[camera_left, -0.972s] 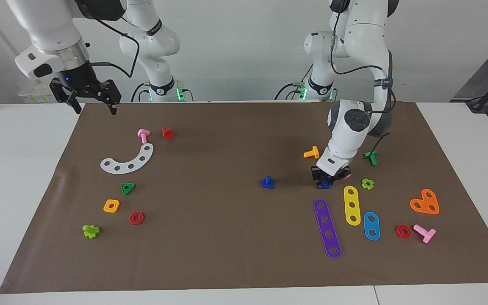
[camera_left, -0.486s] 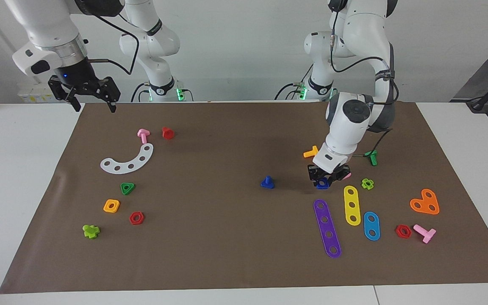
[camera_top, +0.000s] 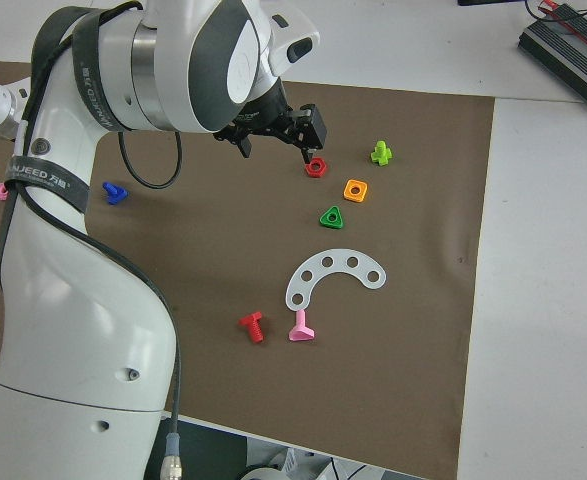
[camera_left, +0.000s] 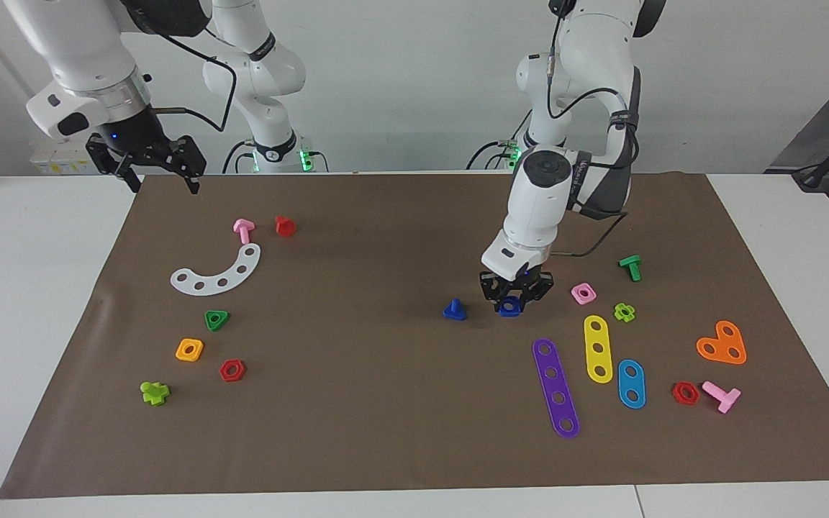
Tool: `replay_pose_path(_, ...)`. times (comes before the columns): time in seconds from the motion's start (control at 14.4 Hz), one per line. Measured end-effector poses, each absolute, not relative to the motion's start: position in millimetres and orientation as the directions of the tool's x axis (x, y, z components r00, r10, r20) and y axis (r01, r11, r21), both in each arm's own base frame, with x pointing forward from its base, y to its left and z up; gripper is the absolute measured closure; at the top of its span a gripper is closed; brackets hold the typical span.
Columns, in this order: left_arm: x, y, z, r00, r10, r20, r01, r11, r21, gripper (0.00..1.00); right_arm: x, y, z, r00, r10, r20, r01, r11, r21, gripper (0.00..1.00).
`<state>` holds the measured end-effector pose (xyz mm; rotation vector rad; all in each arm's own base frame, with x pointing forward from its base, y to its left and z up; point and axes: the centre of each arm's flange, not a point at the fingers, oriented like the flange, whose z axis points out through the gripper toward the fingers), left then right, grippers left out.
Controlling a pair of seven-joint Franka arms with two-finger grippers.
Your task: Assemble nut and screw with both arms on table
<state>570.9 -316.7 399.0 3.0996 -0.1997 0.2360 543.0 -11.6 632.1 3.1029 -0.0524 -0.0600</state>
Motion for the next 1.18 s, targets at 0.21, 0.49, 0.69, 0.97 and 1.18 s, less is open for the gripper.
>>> replay_pose_path(0.21,561,-335,391,0.980,-0.139,0.141,-0.144,-0.989,0.020,0.54,542,-12,631,0.999,-0.035,-0.040,-0.033,-0.999,0.037,0.00)
replay_pose_path(0.49,559,-346,372,0.980,-0.153,0.126,-0.158,-0.987,0.026,0.54,542,-6,632,0.999,-0.026,-0.038,-0.024,-0.999,0.032,0.00)
replay_pose_path(0.69,556,-354,355,0.980,-0.166,0.114,-0.170,-0.985,0.033,0.54,542,-6,633,0.999,-0.025,-0.038,-0.023,-0.999,0.031,0.00)
replay_pose_path(0.97,550,-362,351,0.978,-0.181,0.108,-0.186,-0.982,0.032,0.54,542,-6,633,0.999,-0.025,-0.038,-0.023,-0.999,0.031,0.00)
replay_pose_path(1.18,545,-362,344,0.978,-0.186,0.094,-0.190,-0.982,0.027,0.54,542,-6,633,0.999,-0.025,-0.038,-0.023,-0.999,0.031,0.00)
